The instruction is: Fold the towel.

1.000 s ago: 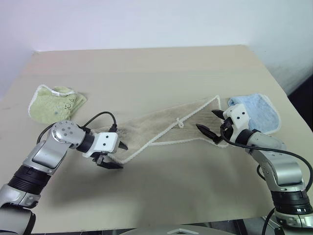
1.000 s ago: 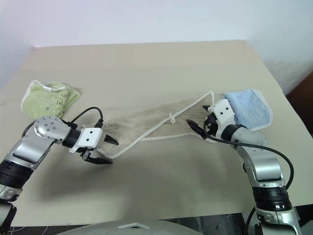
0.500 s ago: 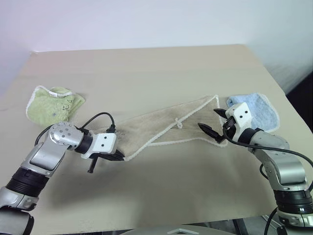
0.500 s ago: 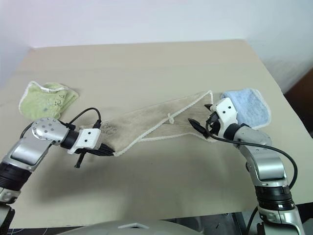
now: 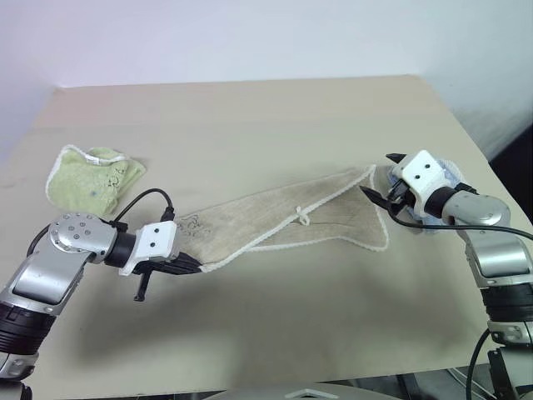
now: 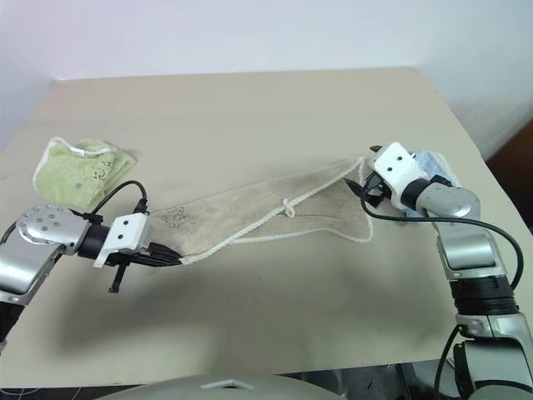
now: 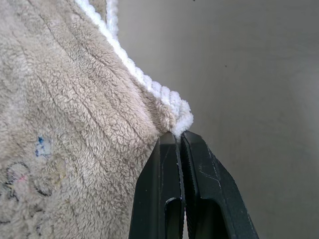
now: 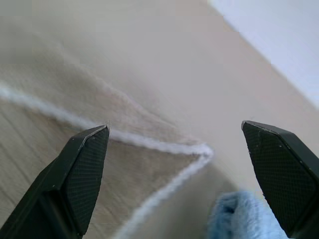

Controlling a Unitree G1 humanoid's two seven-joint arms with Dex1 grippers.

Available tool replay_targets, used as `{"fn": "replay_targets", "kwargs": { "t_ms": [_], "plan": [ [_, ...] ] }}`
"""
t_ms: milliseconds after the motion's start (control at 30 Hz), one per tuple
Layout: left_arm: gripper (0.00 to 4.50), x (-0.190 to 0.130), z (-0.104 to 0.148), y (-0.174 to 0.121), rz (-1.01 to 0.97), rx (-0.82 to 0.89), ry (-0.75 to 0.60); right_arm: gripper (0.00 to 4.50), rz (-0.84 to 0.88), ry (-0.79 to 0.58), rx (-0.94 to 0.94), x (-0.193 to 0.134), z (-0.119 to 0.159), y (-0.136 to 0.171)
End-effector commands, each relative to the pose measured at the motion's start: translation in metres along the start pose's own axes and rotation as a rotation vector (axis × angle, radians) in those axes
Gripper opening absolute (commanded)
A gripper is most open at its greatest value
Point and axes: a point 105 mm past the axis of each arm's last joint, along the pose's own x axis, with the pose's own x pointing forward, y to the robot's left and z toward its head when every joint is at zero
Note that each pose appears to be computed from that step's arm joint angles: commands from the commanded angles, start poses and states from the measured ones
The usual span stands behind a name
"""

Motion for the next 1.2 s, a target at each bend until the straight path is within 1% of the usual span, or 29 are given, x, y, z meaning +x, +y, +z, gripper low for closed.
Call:
{"fn": "replay_targets", "kwargs": {
  "t_ms": [33, 133, 300, 467, 600, 733, 833, 867, 1200],
  "plan": [
    [0.02, -0.007, 0.008, 0.002, 0.029, 0.033, -0.005, 4.5, 0.03, 0.014, -0.228, 0.006, 0.003, -0.015],
    [0.02, -0.007, 0.007, 0.004, 0.038, 0.033, 0.0, 4.5, 0.082, 0.047, -0.364, 0.014, -0.005, -0.017],
    [0.02, -0.007, 0.007, 0.005, 0.045, 0.034, -0.002, 4.5, 0.071, 0.078, -0.509, 0.029, -0.012, -0.029],
    [0.02, -0.008, 0.007, 0.005, 0.049, 0.032, -0.001, 4.5, 0.058, 0.067, -0.568, 0.042, -0.009, -0.032],
    [0.02, -0.013, 0.001, 0.0, 0.043, 0.02, 0.027, 4.5, 0.036, 0.051, -0.615, 0.056, -0.003, -0.03],
    [0.02, -0.015, -0.004, -0.004, 0.045, 0.011, 0.045, 4.5, 0.026, 0.034, -0.635, 0.061, 0.002, -0.029],
    [0.0, -0.015, -0.006, -0.005, 0.054, 0.006, 0.054, 3.89, 0.041, 0.03, -0.647, 0.063, 0.003, -0.027],
    [0.0, -0.015, -0.006, -0.005, 0.056, 0.005, 0.054, 3.6, 0.044, 0.028, -0.647, 0.063, 0.002, -0.026],
    [0.0, -0.014, -0.007, -0.002, 0.074, 0.005, 0.052, 0.31, 0.045, 0.026, -0.645, 0.05, -0.003, -0.03]
  ]
}}
